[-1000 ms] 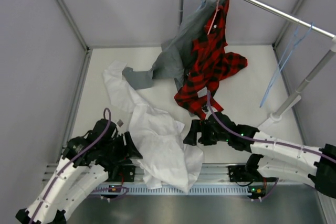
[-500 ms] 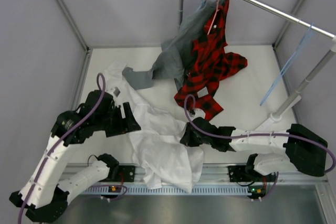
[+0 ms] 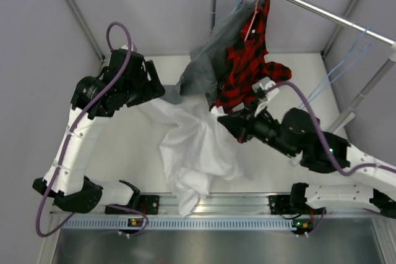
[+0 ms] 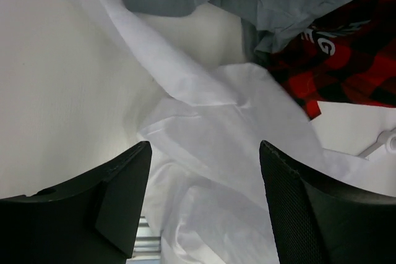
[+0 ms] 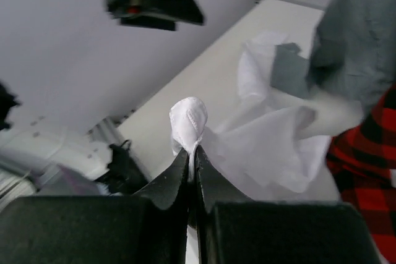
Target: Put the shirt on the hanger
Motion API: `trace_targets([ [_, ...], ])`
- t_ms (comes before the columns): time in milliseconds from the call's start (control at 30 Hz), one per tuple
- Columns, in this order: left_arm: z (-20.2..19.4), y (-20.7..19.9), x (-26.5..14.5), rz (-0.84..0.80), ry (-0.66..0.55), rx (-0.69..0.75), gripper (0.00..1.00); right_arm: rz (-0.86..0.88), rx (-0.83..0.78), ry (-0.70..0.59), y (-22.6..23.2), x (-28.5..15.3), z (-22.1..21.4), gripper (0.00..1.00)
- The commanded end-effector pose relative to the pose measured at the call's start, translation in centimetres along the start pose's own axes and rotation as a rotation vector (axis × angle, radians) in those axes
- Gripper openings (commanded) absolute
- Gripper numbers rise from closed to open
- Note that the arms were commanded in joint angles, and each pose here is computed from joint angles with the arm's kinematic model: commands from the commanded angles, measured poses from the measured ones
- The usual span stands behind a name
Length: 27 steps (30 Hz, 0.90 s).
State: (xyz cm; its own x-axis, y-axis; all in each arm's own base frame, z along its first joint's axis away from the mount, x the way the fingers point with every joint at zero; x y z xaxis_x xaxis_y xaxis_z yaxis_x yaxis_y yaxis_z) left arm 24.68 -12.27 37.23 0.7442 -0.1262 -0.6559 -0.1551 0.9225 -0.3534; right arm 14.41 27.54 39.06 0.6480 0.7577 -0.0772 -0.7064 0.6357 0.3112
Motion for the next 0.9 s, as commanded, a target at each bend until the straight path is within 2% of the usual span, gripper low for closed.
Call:
trace_targets([
  [0, -0.6, 1.5, -1.1, 0.02, -0.033, -0.098, 0.74, 0.166, -0.151, 0.188, 2.0, -4.3, -5.7, 0.0],
  [33, -3.2, 2.5, 0.8, 0.055, 0.029, -0.102, 0.73, 0.187, -0.127, 0.241, 2.5, -5.0, -8.1, 0.0],
  [67, -3.2, 2.5, 0.1, -0.009, -0.022, -0.157, 0.72, 0.252, -0.036, 0.297, 4.5, -6.7, -10.7, 0.0],
  [100, -4.3, 2.9, 0.6, -0.019, -0.011, -0.172, 0.71, 0.225, -0.039, 0.392, 4.0, -7.3, -16.0, 0.0],
  [133, -7.1, 4.4, 2.5, 0.024, 0.046, -0.172, 0.69, 0.159, -0.014, 0.366, 3.8, -7.5, -17.5, 0.0],
  [167, -7.7, 4.5, 2.0, -0.021, 0.031, -0.214, 0.68, 0.173, 0.033, 0.442, 5.0, -9.8, -21.9, 0.0],
  [233, -9.6, 5.5, 2.5, -0.017, 0.058, -0.232, 0.66, 0.072, 0.074, 0.403, 4.4, -10.7, -24.0, 0.0],
  [267, -11.4, 6.4, 3.3, 0.009, 0.097, -0.25, 0.65, 0.052, 0.11, 0.451, 4.9, -12.3, -26.4, 0.05],
  [300, -11.9, 6.8, 2.8, -0.014, 0.091, -0.263, 0.65, 0.028, 0.115, 0.457, 4.9, -12.8, -27.2, 0.13],
  [333, -12.6, 7.1, 2.9, -0.017, 0.098, -0.266, 0.64, 0.01, 0.108, 0.452, 4.9, -13.1, -27.7, 0.26],
  [367, -13.7, 7.8, 3.3, -0.004, 0.118, -0.267, 0.64, -0.01, 0.014, 0.487, 4.5, -14.0, -29.3, 0.38],
  [400, -14.1, 7.9, 3.0, -0.029, 0.121, -0.271, 0.64, -0.036, 0.07, 0.494, 5.6, -14.2, -28.7, 0.81],
  [433, -14.5, 8.1, 3.0, -0.032, 0.129, -0.262, 0.64, -0.06, 0.052, 0.489, 5.6, -14.5, -28.6, 0.94],
  [467, -14.9, 8.3, 3.1, -0.034, 0.14, -0.253, 0.64, -0.088, 0.094, 0.492, 6.7, -14.8, -28.0, 0.99],
  [500, -15.3, 8.1, 3.0, -0.053, 0.156, -0.24, 0.64, -0.149, 0.017, 0.495, 4.7, -15.1, -27.6, 0.99],
  [600, -15.2, 6.9, 2.9, -0.129, 0.171, -0.183, 0.69, -0.25, 0.088, 0.479, 1.9, -15.6, -25.4, 1.0],
  [633, -15.1, 6.1, 3.0, -0.173, 0.19, -0.151, 0.73, -0.269, 0.13, 0.48, 1.2, -15.6, -25.0, 0.99],
  [667, -15.2, 5.4, 2.8, -0.21, 0.21, -0.135, 0.76, -0.277, 0.243, 0.469, 0.1, -15.6, -24.1, 1.0],
  [733, -14.7, 4.3, 2.5, -0.268, 0.221, -0.085, 0.8, -0.286, 0.364, 0.449, -1.4, -15.7, -23.1, 0.99],
  [767, -14.5, 3.8, 2.7, -0.283, 0.226, -0.067, 0.85, -0.266, 0.473, 0.445, -2.1, -15.8, -22.2, 0.99],
  [867, -14.4, 1.1, 2.4, -0.414, 0.294, 0.01, 0.92, -0.279, 0.576, 0.457, -3.3, -16.1, -21.3, 0.98],
])
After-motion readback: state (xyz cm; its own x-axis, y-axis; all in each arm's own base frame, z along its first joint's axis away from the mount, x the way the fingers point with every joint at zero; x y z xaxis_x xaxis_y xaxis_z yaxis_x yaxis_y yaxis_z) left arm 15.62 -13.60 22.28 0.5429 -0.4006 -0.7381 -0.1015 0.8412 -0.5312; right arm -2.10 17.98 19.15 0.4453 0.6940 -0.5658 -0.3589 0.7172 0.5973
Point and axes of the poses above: each gripper's point midway between its finger pads, its own x axis out along the fingers, its own y axis along the line the jaws close on, z = x × y, the point moved 2 cm from there along -x, back along the fingers, and after that the axes turned 2 degrees about -x, right-handed, at the moved point
